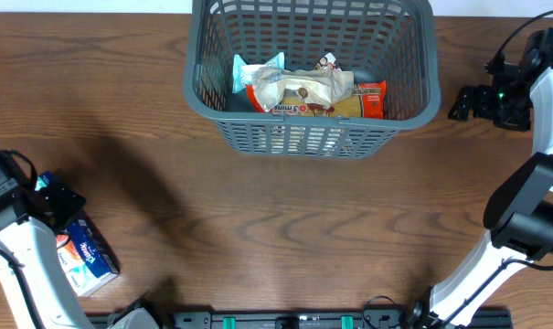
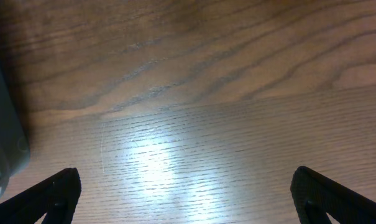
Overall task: Pack container
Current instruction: 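Move the left gripper down to the Kleenex tissue packs, then grasp the stack of Kleenex tissue packs with the left gripper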
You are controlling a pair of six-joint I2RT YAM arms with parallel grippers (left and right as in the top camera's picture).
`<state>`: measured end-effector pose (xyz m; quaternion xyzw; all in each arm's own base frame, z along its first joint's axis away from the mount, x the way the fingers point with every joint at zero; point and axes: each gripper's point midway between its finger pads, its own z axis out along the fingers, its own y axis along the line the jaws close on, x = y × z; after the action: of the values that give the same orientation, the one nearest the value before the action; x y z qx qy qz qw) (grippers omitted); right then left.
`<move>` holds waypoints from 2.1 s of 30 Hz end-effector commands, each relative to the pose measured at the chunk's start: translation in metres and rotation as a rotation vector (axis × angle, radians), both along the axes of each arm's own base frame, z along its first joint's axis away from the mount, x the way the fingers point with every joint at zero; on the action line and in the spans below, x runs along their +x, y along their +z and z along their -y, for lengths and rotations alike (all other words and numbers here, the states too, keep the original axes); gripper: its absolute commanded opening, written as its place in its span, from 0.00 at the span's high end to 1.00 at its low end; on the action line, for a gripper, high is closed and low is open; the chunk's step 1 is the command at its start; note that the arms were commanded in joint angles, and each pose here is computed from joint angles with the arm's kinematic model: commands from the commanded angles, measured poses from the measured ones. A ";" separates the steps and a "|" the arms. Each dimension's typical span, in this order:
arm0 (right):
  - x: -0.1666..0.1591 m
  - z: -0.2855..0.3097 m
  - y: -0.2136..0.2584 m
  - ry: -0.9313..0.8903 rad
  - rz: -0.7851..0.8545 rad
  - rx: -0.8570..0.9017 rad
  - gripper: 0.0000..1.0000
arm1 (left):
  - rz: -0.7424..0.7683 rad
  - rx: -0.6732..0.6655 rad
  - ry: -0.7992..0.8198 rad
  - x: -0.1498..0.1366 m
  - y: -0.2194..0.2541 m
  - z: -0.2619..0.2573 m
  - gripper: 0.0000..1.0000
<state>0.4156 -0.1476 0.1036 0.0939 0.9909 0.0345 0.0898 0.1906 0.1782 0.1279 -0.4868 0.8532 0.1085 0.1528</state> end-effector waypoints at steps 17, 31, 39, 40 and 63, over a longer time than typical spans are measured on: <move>-0.003 0.001 -0.001 0.006 -0.011 0.000 0.01 | -0.142 -0.128 -0.189 0.016 -0.061 -0.007 0.02; -0.004 0.001 -0.001 0.007 -0.013 0.000 0.01 | -0.157 -0.150 -0.133 0.013 -0.081 -0.024 0.01; -0.004 0.001 -0.001 0.006 -0.012 -0.003 0.01 | -0.167 -0.180 -0.143 0.013 -0.095 -0.027 0.01; -0.004 0.001 -0.001 0.006 -0.012 -0.003 0.01 | -0.167 -0.182 -0.143 0.014 -0.097 -0.027 0.02; -0.007 0.000 -0.001 0.006 -0.025 0.003 0.01 | -0.017 -0.526 -0.206 0.048 -0.140 0.022 0.73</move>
<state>0.4105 -0.1461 0.1028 0.0947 0.9917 0.0363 0.0789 0.2279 0.1945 -0.0011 -0.4257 0.9038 -0.0227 0.0361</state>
